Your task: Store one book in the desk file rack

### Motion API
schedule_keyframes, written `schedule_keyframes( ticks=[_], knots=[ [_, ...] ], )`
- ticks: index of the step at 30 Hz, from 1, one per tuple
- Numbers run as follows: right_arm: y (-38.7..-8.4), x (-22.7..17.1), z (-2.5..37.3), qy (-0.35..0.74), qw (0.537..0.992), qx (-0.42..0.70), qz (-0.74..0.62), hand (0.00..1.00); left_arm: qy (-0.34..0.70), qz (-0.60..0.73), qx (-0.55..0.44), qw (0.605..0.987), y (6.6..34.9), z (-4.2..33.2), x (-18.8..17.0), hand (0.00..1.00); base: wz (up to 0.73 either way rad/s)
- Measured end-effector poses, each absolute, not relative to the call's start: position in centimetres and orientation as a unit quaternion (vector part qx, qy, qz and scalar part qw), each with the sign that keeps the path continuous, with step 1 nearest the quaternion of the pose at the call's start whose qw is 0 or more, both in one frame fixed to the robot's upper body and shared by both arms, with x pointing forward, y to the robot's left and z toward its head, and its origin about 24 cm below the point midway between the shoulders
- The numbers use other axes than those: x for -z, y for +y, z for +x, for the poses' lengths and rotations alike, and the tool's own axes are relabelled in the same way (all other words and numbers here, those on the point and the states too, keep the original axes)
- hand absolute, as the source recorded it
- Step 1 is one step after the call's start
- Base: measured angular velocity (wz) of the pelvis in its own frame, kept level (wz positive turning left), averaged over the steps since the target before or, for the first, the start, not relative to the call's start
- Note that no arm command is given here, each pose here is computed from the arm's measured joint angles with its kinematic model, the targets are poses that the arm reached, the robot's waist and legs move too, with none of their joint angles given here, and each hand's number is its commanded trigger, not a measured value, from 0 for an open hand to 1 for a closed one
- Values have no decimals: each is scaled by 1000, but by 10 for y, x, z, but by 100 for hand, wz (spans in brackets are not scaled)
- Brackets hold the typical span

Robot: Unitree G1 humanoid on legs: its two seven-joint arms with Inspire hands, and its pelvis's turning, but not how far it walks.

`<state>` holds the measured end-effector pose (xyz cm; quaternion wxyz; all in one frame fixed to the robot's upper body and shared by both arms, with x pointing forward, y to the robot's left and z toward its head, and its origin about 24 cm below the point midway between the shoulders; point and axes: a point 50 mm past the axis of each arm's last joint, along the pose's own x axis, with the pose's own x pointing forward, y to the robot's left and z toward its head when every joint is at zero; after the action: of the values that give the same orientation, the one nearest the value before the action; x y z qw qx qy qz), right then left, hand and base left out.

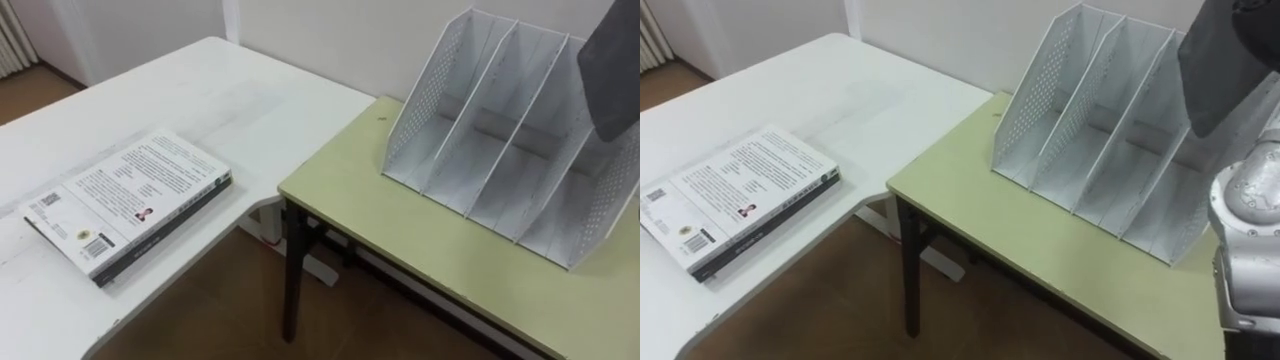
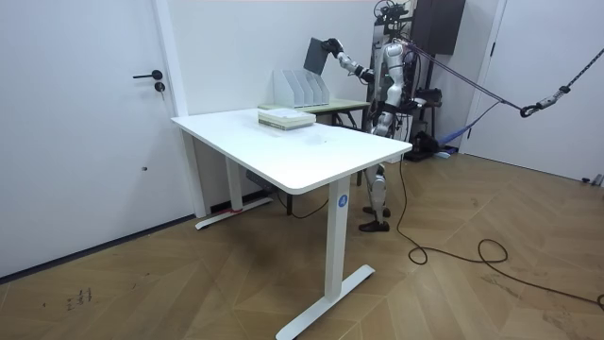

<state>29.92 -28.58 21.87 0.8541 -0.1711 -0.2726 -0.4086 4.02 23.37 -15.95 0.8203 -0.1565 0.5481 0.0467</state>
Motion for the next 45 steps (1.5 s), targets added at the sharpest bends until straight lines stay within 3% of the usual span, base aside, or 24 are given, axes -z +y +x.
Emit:
schedule_keyframes(
  ticks=[10,39,42,45],
  knots=[
    [-293,-232,310,-271,850,414,-179,100,549,-145,-46,822,239,44,158,0,4],
    [-336,-200,341,-80,892,402,-192,100,562,-141,-76,812,252,39,154,0,5],
    [-339,-201,340,-78,892,403,-191,0,562,-141,-78,811,255,37,153,0,0],
    [-343,-199,339,-70,893,406,-182,0,562,-138,-79,811,257,37,153,0,0]
  ],
)
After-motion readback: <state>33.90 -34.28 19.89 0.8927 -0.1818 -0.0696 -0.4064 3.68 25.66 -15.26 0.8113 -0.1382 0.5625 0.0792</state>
